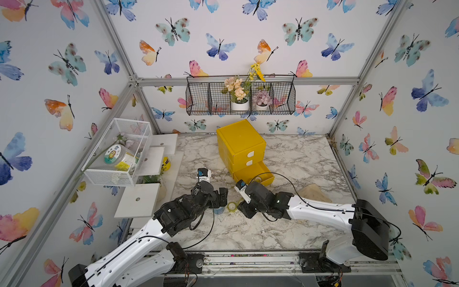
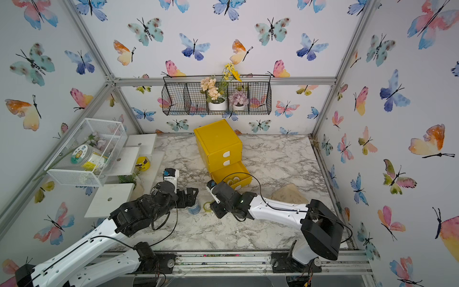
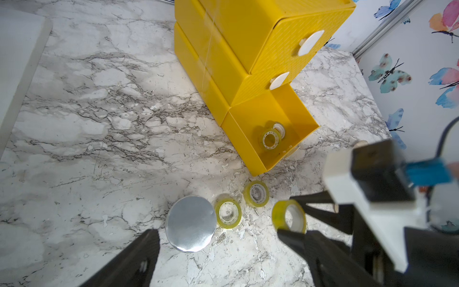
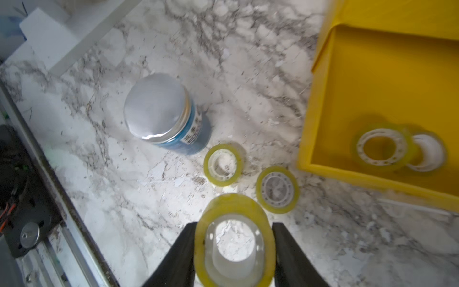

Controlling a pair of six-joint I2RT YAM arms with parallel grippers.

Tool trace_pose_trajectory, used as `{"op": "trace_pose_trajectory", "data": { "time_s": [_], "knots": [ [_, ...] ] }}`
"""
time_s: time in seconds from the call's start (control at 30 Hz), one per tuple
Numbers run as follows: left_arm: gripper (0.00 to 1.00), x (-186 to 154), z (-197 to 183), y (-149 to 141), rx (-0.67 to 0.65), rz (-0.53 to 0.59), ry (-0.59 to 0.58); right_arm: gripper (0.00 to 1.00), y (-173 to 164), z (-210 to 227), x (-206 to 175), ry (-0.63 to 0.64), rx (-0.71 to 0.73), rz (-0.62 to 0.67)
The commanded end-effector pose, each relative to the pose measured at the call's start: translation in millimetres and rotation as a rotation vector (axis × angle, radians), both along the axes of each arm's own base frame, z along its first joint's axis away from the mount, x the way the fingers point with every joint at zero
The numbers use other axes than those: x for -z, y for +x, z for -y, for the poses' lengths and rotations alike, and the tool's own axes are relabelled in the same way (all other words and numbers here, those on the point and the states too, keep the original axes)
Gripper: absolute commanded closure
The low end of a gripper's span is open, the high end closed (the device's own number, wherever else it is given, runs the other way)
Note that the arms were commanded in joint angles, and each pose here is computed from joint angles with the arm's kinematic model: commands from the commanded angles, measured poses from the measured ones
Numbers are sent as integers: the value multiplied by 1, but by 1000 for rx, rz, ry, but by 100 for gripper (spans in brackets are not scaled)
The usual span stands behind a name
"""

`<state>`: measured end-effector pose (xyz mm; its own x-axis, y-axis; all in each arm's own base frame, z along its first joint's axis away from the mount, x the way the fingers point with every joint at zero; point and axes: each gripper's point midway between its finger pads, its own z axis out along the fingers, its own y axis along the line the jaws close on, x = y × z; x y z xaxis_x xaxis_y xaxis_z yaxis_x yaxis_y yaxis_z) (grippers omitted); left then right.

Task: Place the transparent tape into the drawer according to color
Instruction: Pick up the tape at the center of the board, then place the tape in the drawer.

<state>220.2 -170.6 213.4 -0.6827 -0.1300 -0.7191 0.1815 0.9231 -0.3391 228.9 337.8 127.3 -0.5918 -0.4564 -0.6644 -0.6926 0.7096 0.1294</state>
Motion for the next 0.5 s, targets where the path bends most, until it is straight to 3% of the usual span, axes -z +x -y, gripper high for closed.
{"op": "trace_pose_trajectory", "data": {
  "time_s": [0.0,0.2,0.47],
  "knots": [
    [4,2,-2,3,-22,6,-4,60,42,19,-29,30,119,86],
    [4,9,-2,2,-21,-7,6,60,110,49,-34,75,300,121],
    [4,18,0,-1,-4,-27,9,60,151,60,16,-6,396,60]
  ]
}}
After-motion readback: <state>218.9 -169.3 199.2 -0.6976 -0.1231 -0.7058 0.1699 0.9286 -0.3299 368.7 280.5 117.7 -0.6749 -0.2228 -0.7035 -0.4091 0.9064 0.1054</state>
